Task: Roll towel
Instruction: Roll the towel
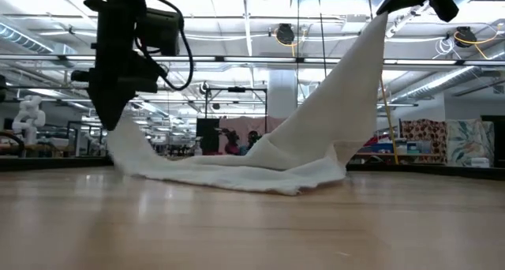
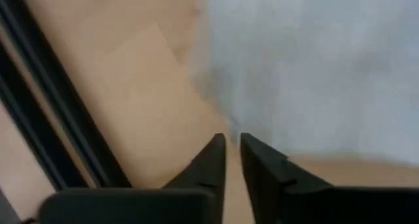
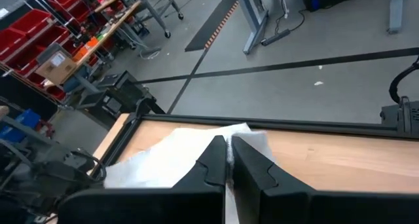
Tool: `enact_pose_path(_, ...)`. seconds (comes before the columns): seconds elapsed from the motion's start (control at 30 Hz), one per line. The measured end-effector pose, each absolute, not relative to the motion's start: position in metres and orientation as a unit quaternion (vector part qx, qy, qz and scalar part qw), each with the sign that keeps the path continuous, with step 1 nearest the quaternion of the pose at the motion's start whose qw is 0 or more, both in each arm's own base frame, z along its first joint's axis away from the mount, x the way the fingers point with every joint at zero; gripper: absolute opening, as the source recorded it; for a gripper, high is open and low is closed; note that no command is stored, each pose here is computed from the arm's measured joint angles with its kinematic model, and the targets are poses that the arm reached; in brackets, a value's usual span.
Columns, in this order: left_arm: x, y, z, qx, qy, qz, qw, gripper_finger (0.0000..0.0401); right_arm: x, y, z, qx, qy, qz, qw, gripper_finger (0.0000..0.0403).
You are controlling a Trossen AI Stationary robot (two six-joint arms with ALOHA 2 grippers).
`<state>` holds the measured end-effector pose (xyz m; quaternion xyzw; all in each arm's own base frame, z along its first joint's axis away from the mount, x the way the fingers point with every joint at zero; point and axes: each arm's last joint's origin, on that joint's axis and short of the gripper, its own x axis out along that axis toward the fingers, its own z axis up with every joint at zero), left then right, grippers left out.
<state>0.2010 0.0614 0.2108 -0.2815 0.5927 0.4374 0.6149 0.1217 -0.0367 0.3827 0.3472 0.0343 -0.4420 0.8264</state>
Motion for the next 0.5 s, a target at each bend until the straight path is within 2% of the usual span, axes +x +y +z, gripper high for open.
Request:
enact_pose_path(0.23, 0.190, 0.058, 0.214, -0.296, 0.624, 0.453, 0.564, 0.0182, 0.119, -0.035, 0.383, 0.359, 0.046, -0.417, 0.834, 0.0000)
enact_pose_path(0.3, 0.194, 0.060, 0.220, -0.278, 0.618, 0.433, 0.595, 0.0208, 0.119, -0.034, 0.383, 0.365, 0.051, -0.408, 0.835, 0.0000)
enact_pose_path(0.37, 0.207, 0.064, 0.222, -0.255, 0.594, 0.378, 0.662, 0.0219, 0.120, -0.034, 0.382, 0.369, 0.055, -0.400, 0.837, 0.0000)
enact_pose_path(0.43, 0.220, 0.069, 0.219, -0.226, 0.577, 0.326, 0.714, 0.0215, 0.120, -0.034, 0.382, 0.370, 0.056, -0.400, 0.837, 0.0000)
enact_pose_path(0.5, 0.232, 0.077, 0.206, -0.192, 0.576, 0.294, 0.739, 0.0200, 0.120, -0.034, 0.382, 0.370, 0.056, -0.400, 0.837, 0.0000)
